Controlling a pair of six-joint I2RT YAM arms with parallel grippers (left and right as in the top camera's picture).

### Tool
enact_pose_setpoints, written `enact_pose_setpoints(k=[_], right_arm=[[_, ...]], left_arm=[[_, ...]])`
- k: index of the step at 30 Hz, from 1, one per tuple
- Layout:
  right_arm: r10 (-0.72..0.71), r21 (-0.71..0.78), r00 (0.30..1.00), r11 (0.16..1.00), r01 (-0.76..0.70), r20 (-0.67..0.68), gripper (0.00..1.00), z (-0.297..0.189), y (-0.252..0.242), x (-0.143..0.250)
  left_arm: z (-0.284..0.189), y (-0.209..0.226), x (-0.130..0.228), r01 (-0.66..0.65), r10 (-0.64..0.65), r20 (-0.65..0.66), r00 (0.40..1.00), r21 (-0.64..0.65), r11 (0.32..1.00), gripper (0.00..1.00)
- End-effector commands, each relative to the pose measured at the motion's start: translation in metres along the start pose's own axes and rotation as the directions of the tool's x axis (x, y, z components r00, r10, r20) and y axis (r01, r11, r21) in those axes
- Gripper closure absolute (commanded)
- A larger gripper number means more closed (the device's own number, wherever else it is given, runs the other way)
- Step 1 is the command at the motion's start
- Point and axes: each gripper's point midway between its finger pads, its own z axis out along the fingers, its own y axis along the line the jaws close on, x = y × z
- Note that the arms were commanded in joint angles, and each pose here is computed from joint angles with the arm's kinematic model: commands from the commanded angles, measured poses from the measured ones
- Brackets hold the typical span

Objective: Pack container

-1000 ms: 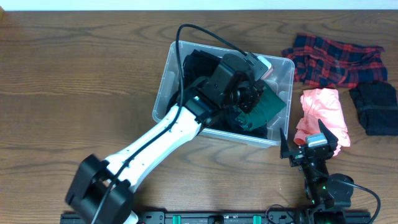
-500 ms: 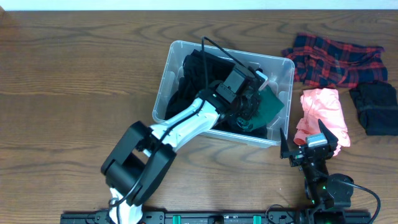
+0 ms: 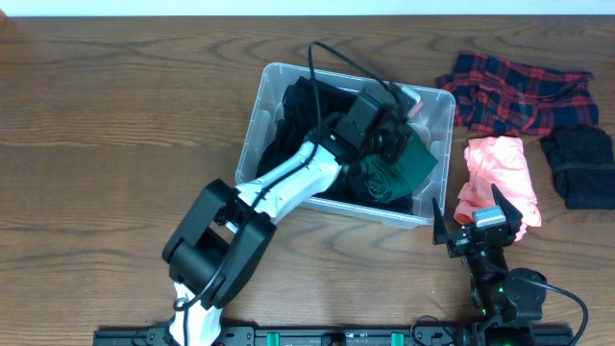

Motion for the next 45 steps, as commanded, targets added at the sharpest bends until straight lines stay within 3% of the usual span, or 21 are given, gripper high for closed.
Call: enact_pose_setpoints(k=[1,6,12,17,23,29,38,45], right_arm=[[-0.01,0.0,1.0,1.0,0.01,0.001,0.01,0.0,0.0,0.0],[-0.01,0.0,1.0,1.0,0.01,0.001,0.01,0.0,0.0,0.0],[-0.01,0.0,1.0,1.0,0.01,0.001,0.01,0.0,0.0,0.0],[-0.01,0.0,1.0,1.0,0.01,0.001,0.01,0.0,0.0,0.0],[-0.01,0.0,1.0,1.0,0.01,0.001,0.01,0.0,0.0,0.0],[-0.011,0.0,1.0,1.0,0.011,0.001,0.01,0.0,0.0,0.0],[-0.01,0.0,1.0,1.0,0.01,0.001,0.01,0.0,0.0,0.0],[-0.01,0.0,1.0,1.0,0.01,0.001,0.01,0.0,0.0,0.0]], left_arm=[[-0.04,-0.004,-0.048,-0.004,0.005,0.097,0.995,-0.015,1.0,0.94],[-0.088,-0.019,-0.045,0.012,-0.012,0.025,1.0,-0.019,1.0,0.94],[-0.12,-0.038,-0.003,0.035,-0.038,-0.163,0.986,-0.021,0.999,0.94],[-0.134,-0.053,0.049,0.082,-0.075,-0.372,0.925,0.002,0.997,0.94],[-0.154,-0.091,0.082,0.207,-0.101,-0.53,0.842,0.145,0.967,0.95],[-0.162,-0.102,0.097,0.225,-0.094,-0.591,0.801,0.152,0.962,0.94],[-0.157,-0.103,0.11,0.107,-0.032,-0.599,0.8,0.09,0.99,0.94],[-0.149,-0.104,0.117,0.087,-0.016,-0.605,0.796,0.088,0.992,0.94]])
